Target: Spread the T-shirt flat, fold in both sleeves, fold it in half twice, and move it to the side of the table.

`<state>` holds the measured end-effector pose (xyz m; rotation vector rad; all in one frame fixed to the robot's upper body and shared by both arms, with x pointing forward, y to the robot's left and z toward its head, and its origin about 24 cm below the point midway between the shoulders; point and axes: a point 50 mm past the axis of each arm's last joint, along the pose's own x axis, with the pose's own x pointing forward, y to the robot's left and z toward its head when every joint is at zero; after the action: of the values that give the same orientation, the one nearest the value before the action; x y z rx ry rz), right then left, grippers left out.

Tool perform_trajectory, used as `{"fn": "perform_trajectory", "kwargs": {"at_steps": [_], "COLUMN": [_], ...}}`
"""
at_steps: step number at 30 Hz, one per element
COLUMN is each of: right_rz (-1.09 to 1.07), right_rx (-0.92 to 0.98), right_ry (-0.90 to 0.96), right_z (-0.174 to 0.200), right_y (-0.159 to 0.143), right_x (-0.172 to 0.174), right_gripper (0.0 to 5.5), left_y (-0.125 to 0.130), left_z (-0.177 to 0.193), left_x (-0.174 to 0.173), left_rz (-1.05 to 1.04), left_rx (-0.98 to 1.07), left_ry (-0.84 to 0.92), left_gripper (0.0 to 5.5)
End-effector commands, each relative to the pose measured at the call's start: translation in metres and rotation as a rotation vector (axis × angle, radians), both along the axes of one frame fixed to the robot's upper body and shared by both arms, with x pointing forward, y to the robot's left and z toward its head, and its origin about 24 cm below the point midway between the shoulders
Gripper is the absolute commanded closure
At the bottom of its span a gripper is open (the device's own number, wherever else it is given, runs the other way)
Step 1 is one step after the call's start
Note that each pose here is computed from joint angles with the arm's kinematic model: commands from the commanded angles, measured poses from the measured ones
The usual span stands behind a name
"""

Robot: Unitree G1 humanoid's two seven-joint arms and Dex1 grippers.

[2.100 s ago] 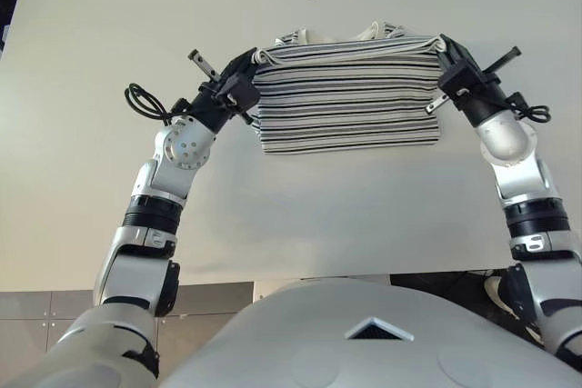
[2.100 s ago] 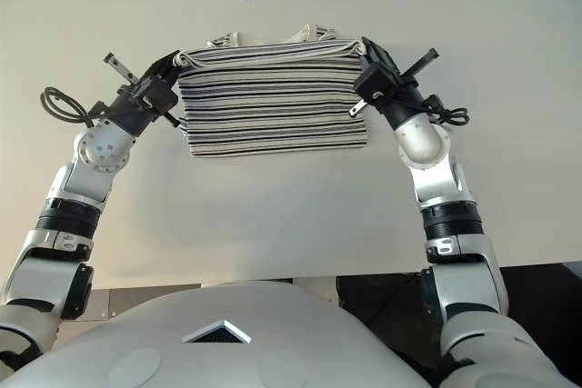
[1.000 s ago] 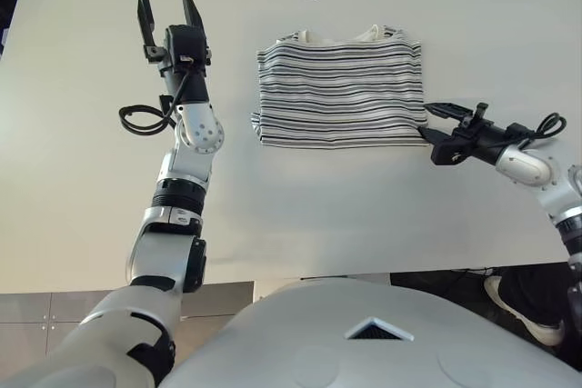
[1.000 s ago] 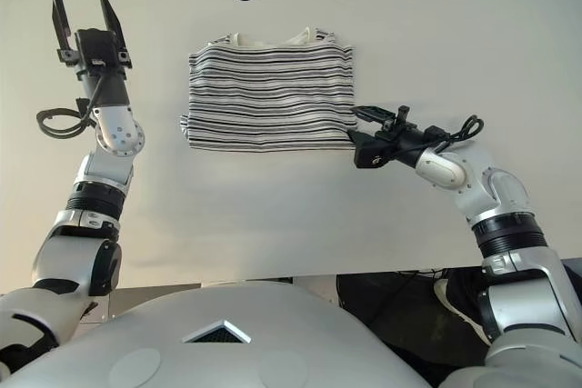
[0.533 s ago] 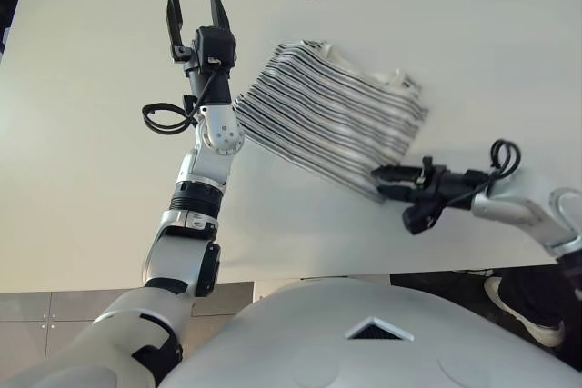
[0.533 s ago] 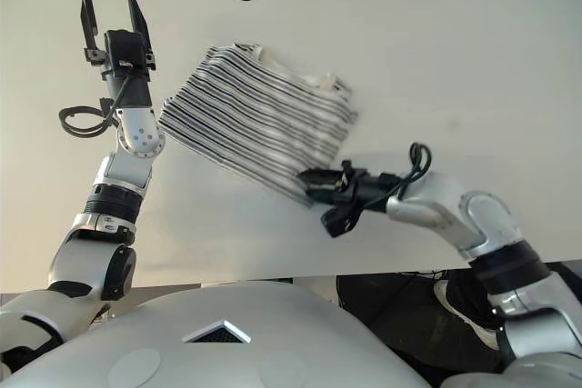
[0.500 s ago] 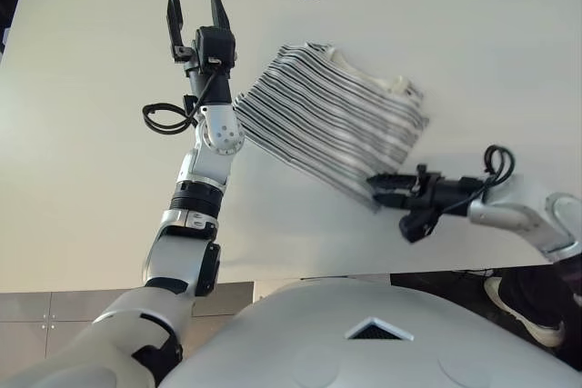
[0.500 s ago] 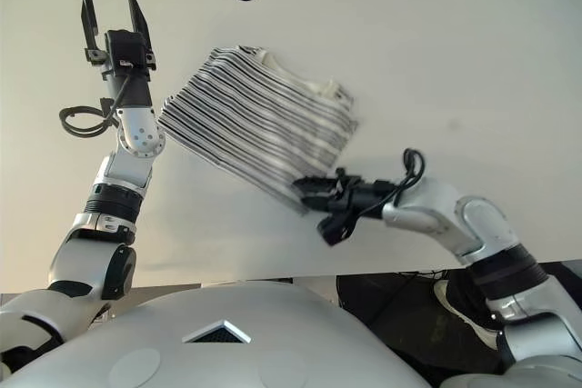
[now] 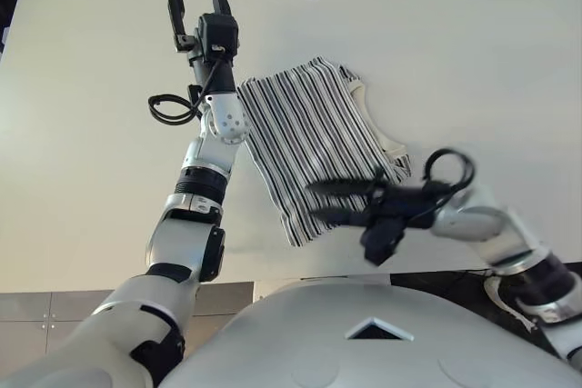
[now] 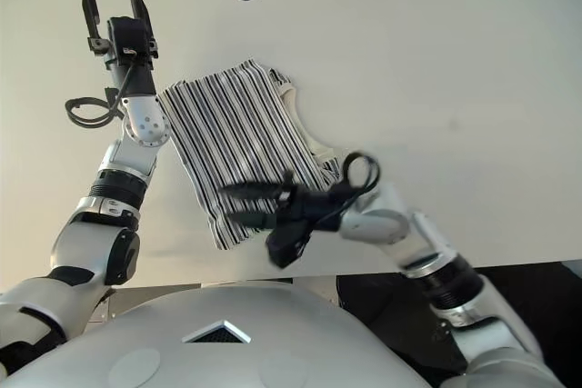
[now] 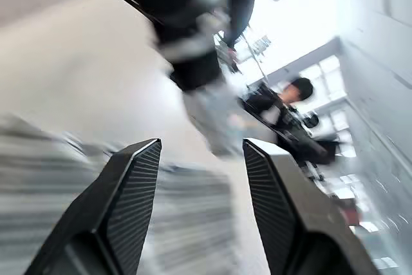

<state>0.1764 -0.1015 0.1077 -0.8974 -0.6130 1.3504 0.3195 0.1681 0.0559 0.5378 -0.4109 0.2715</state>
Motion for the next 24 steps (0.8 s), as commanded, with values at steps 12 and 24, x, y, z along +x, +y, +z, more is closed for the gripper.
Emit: {"fn": "perform_trajectory", "kwargs": {"at_steps": [12,24], "right_rz": [-0.481,-0.567], "right_rx": [-0.461,-0.305], "right_ry": [-0.121,-0.027], "right_z": [-0.113,-0.123], "right_y": [0.028,-0.028], "right_x": [0.132,0.087], "right_gripper": [3.15,3.15], "left_y": [0.008,0.012], "left_z": [0.009,0.007], "left_x": [0.008,0.006], "left_rz": [0.086,0.074], "left_rx": [-0.129,-0.104], "left_ry": [-0.054,-0.045], "left_gripper": [2.85,2.85]}}
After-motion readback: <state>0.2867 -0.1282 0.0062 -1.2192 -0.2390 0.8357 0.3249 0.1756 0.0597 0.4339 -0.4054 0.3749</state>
